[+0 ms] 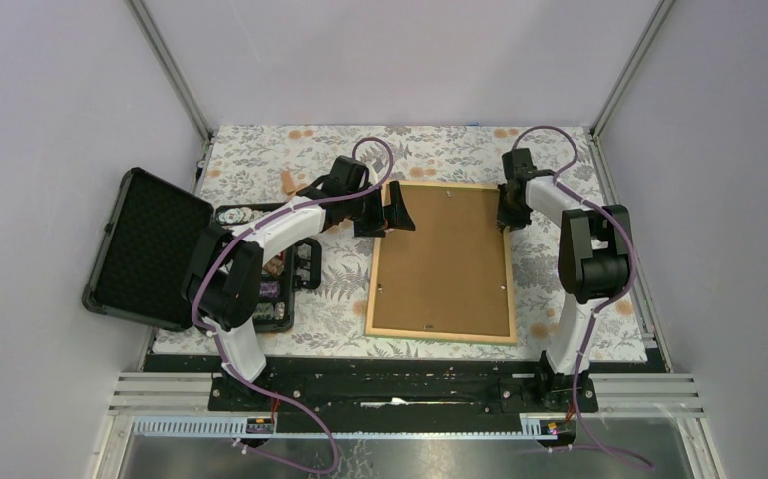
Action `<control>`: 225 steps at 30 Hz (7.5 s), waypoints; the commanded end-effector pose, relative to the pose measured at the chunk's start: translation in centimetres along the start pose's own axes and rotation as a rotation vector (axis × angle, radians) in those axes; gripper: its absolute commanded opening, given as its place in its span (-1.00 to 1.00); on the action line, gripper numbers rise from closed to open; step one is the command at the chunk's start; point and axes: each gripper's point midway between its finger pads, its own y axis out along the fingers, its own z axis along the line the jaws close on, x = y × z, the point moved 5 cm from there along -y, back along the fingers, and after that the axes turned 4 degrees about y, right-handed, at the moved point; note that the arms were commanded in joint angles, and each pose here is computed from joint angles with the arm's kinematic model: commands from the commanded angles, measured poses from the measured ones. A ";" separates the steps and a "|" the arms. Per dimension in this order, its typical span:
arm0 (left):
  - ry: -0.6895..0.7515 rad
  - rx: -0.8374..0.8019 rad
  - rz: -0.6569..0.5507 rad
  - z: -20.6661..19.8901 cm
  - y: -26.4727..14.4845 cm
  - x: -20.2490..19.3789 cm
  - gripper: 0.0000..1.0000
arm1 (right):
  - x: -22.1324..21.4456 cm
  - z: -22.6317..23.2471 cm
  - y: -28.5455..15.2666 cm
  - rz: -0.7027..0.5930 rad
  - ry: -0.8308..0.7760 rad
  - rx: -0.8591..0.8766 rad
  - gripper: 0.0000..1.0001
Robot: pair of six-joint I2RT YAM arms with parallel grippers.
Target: Put the photo into the frame
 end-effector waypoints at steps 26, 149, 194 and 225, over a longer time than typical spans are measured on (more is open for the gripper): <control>0.036 -0.066 -0.058 -1.7 -1.4 1.2 0.97 | -0.5 -0.5 -0.4 0.017 -0.036 -0.009 -0.07; 0.051 -0.148 -0.078 -3.4 -2.8 1.5 0.97 | -16.0 -2.1 -4.8 0.136 0.152 -0.016 -0.31; 0.046 -0.152 -0.104 -3.2 -3.4 2.0 0.97 | -8.7 -4.4 -2.5 0.084 -0.430 -0.054 -1.00; -0.041 -0.058 -0.190 -0.9 -3.8 2.1 0.97 | -6.2 -1.8 -9.6 -0.084 0.103 0.064 0.58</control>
